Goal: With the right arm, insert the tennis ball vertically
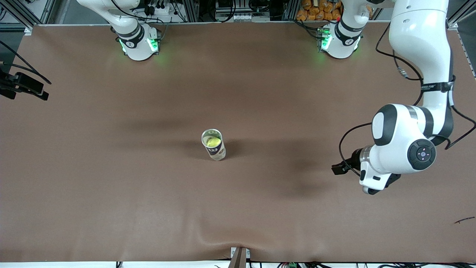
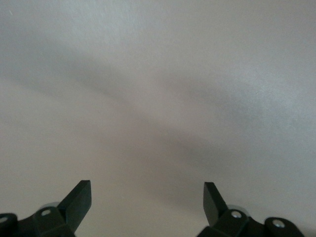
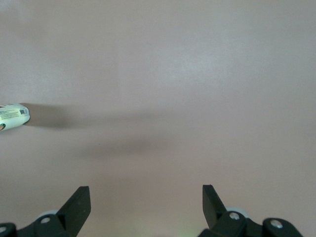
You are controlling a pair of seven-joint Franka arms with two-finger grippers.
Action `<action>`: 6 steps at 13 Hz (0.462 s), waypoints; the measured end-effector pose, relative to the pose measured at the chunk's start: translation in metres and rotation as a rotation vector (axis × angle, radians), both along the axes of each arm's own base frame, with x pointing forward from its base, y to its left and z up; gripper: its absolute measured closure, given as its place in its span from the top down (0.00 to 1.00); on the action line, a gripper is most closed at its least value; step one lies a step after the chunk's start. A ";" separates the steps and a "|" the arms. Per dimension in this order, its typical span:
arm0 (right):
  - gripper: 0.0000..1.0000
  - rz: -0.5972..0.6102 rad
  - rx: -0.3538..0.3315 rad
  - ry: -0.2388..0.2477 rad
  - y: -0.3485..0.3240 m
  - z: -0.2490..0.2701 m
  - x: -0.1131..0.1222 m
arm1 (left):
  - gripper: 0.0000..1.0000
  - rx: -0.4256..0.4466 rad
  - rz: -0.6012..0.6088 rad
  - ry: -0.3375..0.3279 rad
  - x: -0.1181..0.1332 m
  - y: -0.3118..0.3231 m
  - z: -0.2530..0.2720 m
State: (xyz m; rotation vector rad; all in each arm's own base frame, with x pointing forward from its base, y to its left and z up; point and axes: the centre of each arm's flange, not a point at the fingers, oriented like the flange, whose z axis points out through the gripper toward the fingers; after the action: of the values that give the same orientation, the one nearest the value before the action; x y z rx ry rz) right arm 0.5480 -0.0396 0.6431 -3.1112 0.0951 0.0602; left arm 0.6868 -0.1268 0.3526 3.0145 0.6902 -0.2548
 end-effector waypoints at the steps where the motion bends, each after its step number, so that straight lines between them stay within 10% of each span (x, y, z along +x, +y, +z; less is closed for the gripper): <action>1: 1.00 0.000 0.000 0.001 0.000 0.000 0.000 | 1.00 -0.001 -0.043 -0.017 0.002 0.012 0.009; 6: 1.00 0.002 0.000 0.003 0.001 0.000 0.000 | 1.00 0.014 -0.208 -0.056 -0.007 0.071 0.076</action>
State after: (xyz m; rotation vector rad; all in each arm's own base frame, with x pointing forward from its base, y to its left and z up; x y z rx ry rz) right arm 0.5480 -0.0387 0.6428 -3.1113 0.0924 0.0642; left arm 0.6793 -0.0563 0.4291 3.0944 0.3759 -0.1715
